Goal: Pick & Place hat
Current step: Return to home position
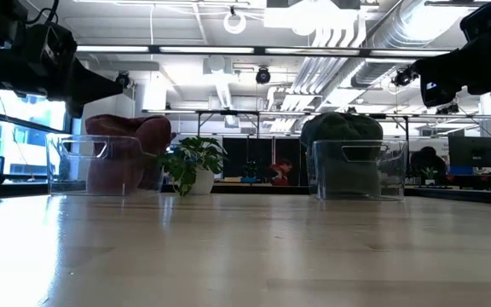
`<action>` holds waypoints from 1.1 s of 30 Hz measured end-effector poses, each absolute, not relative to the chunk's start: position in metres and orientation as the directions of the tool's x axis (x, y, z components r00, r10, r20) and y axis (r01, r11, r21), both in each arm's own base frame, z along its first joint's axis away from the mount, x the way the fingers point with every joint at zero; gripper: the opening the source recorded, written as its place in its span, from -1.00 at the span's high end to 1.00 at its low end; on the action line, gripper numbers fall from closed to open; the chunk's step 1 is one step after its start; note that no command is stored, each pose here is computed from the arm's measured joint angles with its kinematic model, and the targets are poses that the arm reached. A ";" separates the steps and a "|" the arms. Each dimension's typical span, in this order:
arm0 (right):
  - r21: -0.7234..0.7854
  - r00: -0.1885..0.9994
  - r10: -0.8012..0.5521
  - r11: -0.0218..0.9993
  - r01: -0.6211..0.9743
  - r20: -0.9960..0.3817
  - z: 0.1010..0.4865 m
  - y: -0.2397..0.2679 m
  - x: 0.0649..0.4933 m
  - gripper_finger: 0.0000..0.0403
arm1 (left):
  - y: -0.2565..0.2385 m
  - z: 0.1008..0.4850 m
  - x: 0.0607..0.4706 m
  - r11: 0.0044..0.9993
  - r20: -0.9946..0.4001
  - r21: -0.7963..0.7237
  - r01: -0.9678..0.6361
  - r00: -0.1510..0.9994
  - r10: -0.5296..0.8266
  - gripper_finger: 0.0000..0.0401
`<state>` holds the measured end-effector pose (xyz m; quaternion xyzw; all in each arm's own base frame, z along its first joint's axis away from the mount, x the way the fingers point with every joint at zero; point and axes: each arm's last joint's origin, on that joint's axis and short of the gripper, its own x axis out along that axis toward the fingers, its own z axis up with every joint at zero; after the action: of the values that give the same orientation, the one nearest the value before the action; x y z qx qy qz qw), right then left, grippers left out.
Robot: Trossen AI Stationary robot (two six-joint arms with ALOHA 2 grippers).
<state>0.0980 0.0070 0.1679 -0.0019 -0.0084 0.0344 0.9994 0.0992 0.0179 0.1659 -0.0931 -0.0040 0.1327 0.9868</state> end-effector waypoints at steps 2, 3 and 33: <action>0.012 0.998 0.067 0.998 -0.068 0.016 0.168 0.007 0.098 0.97 | 0.018 0.166 0.099 0.948 -0.017 -0.185 -0.260 0.965 0.262 1.00; 0.025 0.997 0.071 0.997 -0.072 0.017 0.168 0.007 0.098 0.96 | 0.018 0.166 0.099 0.948 -0.017 -0.185 -0.260 0.965 0.262 1.00; 0.052 0.998 0.042 0.998 -0.044 0.040 0.170 0.004 0.097 0.94 | 0.016 0.172 0.096 0.950 0.052 -0.194 -0.246 0.964 0.260 1.00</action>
<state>0.0970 0.0039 0.1697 0.0262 -0.0196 0.0213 0.9992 0.0956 0.0164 0.1716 -0.0932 -0.0382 0.1282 0.9866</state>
